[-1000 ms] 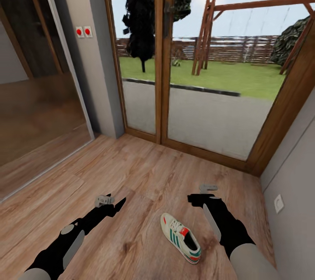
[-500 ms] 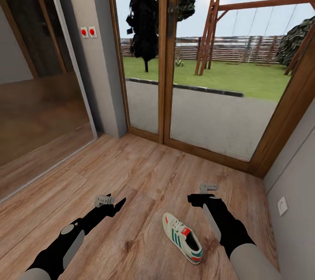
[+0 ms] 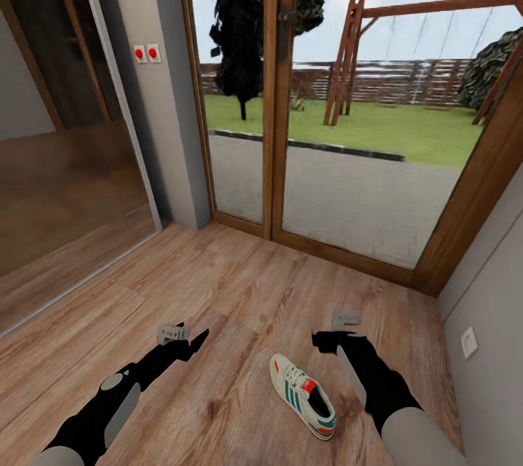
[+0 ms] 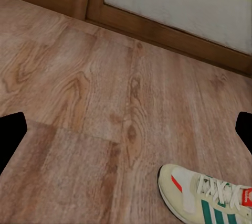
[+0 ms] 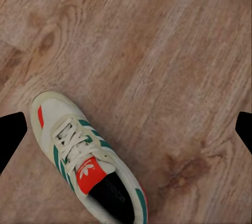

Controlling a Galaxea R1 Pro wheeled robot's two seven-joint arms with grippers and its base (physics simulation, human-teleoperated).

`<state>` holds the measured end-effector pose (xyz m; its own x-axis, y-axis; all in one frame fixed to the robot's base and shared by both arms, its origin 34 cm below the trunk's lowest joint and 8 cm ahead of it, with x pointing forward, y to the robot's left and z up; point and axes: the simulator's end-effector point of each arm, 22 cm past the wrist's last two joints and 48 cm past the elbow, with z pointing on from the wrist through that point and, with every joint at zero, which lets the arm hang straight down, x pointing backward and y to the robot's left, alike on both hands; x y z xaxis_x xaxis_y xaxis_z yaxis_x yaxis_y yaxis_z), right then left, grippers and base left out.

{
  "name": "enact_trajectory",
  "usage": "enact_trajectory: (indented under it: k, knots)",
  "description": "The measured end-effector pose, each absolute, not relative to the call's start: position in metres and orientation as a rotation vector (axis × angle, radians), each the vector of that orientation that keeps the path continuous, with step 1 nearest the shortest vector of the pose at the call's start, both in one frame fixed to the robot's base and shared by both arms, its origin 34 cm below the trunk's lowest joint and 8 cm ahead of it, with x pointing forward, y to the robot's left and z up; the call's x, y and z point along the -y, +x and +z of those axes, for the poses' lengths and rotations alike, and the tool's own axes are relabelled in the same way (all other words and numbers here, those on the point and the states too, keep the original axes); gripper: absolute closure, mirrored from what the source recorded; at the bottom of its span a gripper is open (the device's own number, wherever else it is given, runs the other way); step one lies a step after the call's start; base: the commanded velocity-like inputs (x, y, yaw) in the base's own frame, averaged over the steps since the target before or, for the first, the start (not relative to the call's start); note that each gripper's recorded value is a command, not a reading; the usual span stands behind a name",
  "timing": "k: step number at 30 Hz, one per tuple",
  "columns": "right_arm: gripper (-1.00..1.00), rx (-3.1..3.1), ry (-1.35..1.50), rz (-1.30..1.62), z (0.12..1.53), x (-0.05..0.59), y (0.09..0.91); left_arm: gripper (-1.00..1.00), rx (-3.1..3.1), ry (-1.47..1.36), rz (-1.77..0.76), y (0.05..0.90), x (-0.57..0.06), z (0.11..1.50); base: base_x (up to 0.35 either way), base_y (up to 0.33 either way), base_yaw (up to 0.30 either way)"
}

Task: Pick up the two gym shoes and the two sandals from the corridor floor and place them onto the hallstand (shoe rack) in the corridor, making sure they are on the rack and not on the floor. Arrange them so the two gym shoes are next to each other and the two sandals are next to each other.

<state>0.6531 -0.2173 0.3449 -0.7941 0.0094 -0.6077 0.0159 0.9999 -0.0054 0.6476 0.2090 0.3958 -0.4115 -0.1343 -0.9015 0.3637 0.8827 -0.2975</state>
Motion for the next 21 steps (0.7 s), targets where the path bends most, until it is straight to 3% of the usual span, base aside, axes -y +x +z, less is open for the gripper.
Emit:
enact_trajectory:
  k: [16, 21]
  knots:
    - [-1.0, -2.524, -0.038, -0.048, 0.33, 0.238, 0.643, -1.0, -2.31, -0.033, -0.376, 0.702, -0.232, 0.415, 0.0, 0.0, 0.0]
    - [-1.0, -2.534, -0.143, 0.182, 0.328, 0.232, 0.636, -1.0, -2.351, -0.028, -0.403, 0.704, -0.213, 0.42, 0.0, 0.0, 0.0]
